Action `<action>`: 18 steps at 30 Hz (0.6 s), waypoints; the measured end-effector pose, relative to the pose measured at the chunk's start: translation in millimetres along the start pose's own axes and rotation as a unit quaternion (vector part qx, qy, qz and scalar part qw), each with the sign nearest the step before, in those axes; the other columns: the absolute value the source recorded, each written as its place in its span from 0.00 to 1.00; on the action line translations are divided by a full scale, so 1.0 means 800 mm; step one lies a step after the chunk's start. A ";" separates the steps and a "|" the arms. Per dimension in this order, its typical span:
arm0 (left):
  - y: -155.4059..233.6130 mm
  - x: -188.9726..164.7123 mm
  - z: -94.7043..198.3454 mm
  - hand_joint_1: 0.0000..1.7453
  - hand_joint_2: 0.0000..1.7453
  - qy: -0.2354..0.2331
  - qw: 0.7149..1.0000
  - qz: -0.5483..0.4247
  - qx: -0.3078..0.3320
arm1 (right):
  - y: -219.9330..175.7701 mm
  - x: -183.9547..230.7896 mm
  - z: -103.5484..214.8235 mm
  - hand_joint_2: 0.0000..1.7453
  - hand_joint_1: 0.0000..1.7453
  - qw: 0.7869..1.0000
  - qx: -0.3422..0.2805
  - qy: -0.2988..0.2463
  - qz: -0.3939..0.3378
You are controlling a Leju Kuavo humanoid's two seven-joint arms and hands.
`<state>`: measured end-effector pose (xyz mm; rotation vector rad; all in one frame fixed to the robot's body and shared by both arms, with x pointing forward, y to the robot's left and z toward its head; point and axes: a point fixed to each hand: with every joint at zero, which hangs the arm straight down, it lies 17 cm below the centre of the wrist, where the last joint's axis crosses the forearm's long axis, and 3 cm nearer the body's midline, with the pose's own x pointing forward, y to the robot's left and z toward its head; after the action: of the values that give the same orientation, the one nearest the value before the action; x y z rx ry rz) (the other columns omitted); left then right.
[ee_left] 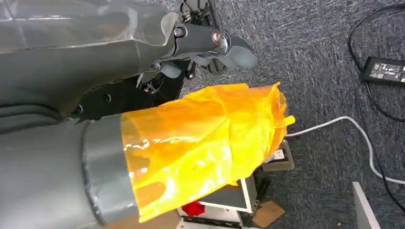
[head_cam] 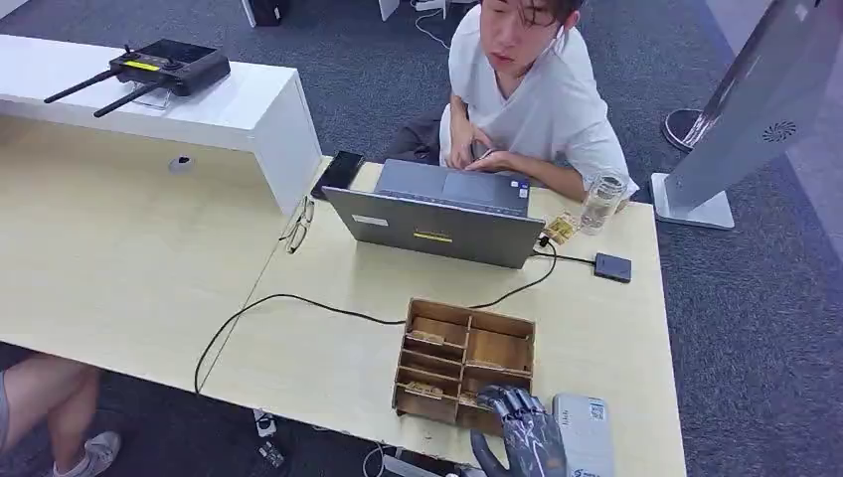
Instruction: Pass the card to the sensor for recognition and then transmit it.
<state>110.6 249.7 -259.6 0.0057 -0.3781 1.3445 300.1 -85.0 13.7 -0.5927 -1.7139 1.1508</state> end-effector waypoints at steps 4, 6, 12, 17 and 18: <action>0.000 0.000 0.000 0.00 0.00 0.001 1.000 0.000 0.000 | 0.004 0.000 -0.002 1.00 0.40 1.000 0.005 0.001 0.001; 0.000 0.000 0.000 0.00 0.00 0.001 1.000 0.000 0.000 | 0.007 0.000 -0.002 1.00 0.42 1.000 0.009 0.001 0.001; 0.000 0.000 0.000 0.00 0.00 0.001 1.000 0.000 0.000 | 0.013 -0.002 -0.003 1.00 0.43 1.000 0.017 0.003 0.002; 0.000 0.000 0.000 0.00 0.00 0.001 1.000 0.000 0.000 | 0.017 -0.003 -0.004 1.00 0.91 1.000 0.022 0.005 0.003; 0.000 0.000 0.000 0.00 0.00 0.001 1.000 0.000 0.000 | 0.017 -0.003 -0.004 1.00 0.91 1.000 0.022 0.005 0.003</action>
<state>110.6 249.4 -259.6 0.0043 -0.3771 1.3437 302.8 -79.6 1.0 -0.5757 -1.6761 1.1843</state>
